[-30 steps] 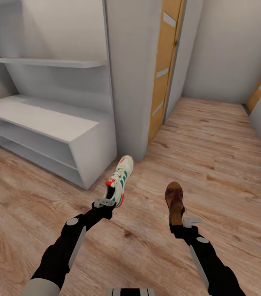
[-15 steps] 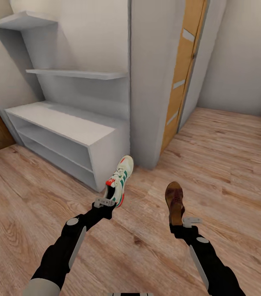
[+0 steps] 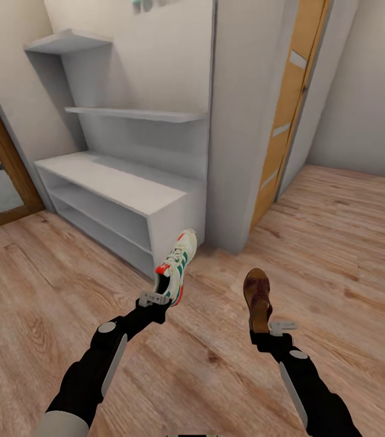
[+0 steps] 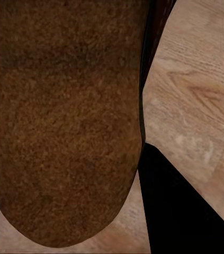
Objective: Pick up the two gym shoes and the two sandals from the corridor floor and place them onto the hallstand (shoe rack) in the corridor, making sure they are on the rack and not on the floor. Arrange them so the two gym shoes are next to each other and the two sandals are next to each other.
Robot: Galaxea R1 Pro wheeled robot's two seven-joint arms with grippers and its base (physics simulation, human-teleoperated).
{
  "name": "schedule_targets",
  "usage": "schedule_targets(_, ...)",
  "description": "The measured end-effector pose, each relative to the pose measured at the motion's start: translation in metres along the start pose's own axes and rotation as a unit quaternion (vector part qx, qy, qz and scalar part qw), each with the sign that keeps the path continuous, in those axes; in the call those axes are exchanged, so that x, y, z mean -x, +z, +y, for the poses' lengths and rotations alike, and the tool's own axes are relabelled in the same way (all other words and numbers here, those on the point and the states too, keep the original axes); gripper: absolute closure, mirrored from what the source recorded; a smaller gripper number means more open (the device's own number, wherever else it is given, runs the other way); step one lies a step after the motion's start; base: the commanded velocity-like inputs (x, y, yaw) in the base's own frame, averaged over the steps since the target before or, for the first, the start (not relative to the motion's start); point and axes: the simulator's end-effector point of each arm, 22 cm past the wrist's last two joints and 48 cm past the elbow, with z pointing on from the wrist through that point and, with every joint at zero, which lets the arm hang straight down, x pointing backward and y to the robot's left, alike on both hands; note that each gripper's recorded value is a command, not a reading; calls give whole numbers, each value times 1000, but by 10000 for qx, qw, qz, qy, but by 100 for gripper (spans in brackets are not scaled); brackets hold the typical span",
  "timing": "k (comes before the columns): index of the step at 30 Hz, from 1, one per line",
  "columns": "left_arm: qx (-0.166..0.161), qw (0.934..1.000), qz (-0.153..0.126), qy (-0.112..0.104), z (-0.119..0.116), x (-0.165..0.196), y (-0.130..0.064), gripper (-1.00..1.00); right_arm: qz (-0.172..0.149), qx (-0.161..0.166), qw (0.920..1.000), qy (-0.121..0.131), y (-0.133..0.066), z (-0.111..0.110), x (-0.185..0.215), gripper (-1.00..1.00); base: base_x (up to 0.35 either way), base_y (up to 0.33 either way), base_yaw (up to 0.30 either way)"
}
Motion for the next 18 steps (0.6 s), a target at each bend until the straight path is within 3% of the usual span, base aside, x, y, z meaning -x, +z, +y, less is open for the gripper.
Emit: schedule_targets(18,1,10000,0,-3,0,0,0,100,0,6,10000,-2,0,1,0,100,-228,225,264)
